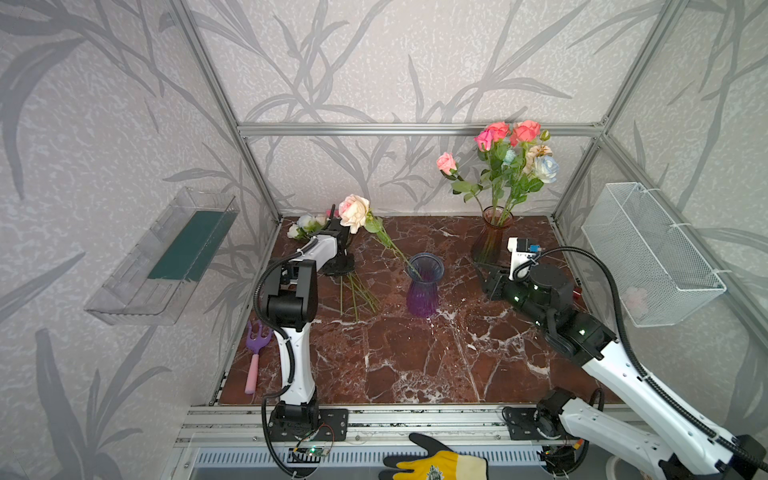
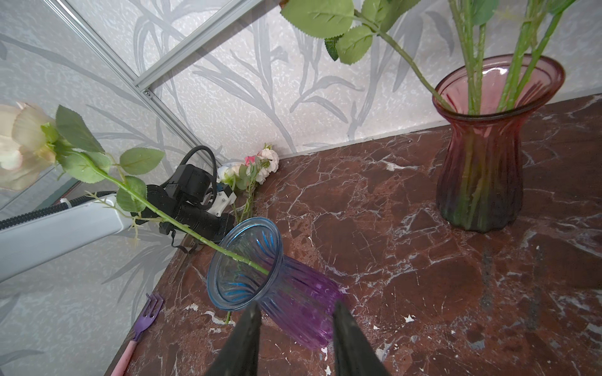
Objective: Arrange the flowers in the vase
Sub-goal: 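Grasp a pale pink peony stem in the pile with left gripper, then lift the peony upright and carry it above the vase with left gripper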
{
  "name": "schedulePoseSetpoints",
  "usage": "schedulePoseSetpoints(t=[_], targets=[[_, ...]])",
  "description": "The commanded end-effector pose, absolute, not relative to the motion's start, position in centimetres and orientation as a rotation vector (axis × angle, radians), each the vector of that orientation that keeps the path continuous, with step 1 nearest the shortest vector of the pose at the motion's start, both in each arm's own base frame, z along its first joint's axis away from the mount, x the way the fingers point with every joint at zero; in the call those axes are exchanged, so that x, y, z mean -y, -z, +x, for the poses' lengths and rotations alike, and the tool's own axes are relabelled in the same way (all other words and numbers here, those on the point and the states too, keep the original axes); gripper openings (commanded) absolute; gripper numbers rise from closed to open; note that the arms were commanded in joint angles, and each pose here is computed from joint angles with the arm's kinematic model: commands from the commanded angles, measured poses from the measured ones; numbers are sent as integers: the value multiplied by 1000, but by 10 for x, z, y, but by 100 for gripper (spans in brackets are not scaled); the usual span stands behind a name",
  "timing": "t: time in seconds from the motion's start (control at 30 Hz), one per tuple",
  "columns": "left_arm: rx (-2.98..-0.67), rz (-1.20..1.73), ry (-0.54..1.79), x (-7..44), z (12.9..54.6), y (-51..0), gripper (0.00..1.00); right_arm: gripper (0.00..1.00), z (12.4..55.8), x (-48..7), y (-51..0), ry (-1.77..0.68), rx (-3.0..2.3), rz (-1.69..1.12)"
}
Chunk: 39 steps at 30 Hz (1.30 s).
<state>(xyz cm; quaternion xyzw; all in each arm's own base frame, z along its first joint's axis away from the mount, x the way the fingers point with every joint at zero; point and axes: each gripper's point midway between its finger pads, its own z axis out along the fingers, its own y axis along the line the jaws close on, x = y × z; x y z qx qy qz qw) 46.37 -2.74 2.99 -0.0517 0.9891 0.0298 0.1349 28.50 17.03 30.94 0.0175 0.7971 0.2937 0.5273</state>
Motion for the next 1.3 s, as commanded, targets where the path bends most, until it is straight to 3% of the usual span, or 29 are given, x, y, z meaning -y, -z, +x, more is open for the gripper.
schedulePoseSetpoints(t=[0.0, 0.37, 0.57, 0.67, 0.87, 1.03, 1.27], targets=[[-2793, -83, -92, 37, 464, -72, 5, 38, 283, -164, -327, -711, -1858, 73], [-2610, -103, -120, 47, 462, -142, 0, 38, 278, -161, -335, -726, -1849, 81], [-2391, -195, -53, 42, 452, -226, 0, 38, 276, -164, -342, -733, -1852, 51], [-2175, -202, 30, 42, 440, -282, 0, 38, 277, -168, -346, -738, -1853, 25], [-1840, -161, 86, 32, 388, -385, 0, 38, 280, -177, -359, -745, -1850, -26], [-1740, -40, 125, 41, 353, -428, 0, 37, 280, -181, -374, -758, -1839, -54], [-1605, 231, 409, 91, 293, -485, 0, 37, 278, -182, -388, -746, -1815, -95]])
